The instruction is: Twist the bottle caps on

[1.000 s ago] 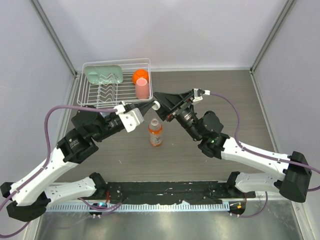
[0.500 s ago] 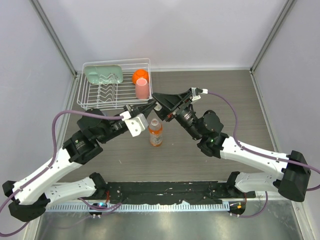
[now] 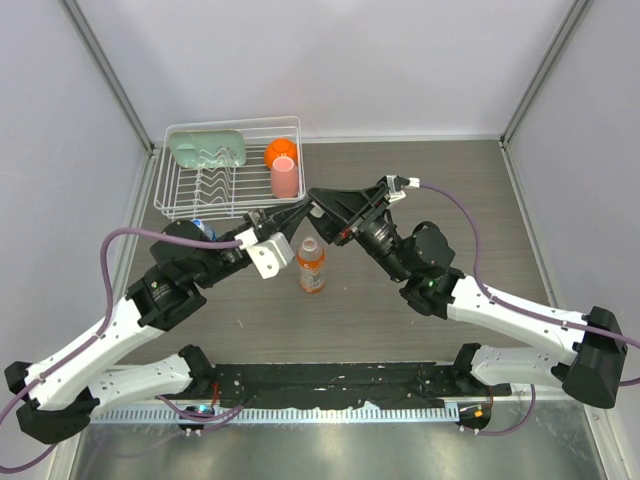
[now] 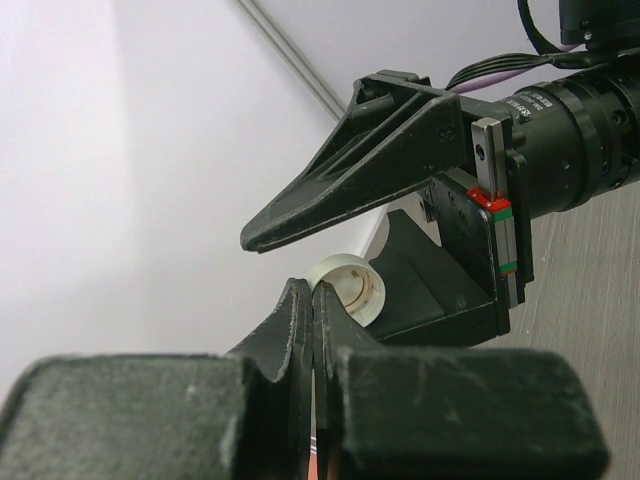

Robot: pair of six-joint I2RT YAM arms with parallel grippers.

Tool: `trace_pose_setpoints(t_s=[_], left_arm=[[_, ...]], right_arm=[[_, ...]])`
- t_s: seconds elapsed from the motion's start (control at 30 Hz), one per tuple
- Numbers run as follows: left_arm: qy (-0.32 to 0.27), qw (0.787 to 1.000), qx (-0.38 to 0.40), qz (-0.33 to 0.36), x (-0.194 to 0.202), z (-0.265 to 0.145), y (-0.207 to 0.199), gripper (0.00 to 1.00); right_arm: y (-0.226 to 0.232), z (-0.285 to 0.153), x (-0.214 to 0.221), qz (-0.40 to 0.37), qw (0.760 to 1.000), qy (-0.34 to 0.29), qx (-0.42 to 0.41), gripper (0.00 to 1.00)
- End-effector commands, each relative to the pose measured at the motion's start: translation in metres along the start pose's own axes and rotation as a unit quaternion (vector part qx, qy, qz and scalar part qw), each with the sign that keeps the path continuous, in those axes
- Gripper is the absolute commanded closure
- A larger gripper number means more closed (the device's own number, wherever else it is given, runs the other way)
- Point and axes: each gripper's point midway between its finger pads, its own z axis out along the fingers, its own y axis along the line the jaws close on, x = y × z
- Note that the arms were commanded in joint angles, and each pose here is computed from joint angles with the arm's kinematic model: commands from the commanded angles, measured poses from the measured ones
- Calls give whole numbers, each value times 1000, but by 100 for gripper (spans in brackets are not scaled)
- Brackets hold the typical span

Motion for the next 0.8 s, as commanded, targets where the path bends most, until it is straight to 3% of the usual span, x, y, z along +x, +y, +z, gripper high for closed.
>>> trace_pose_setpoints(t_s=[0.0,0.77], left_arm=[[-18,1000,-20,5,-10,-6,10,100],[-32,998,-41,-37,-23,-9,20,100]], right_arm=[[51,-8,-9,-5,998,-8,-63,41],[41,7,-1,-83,996,10,-37,43]])
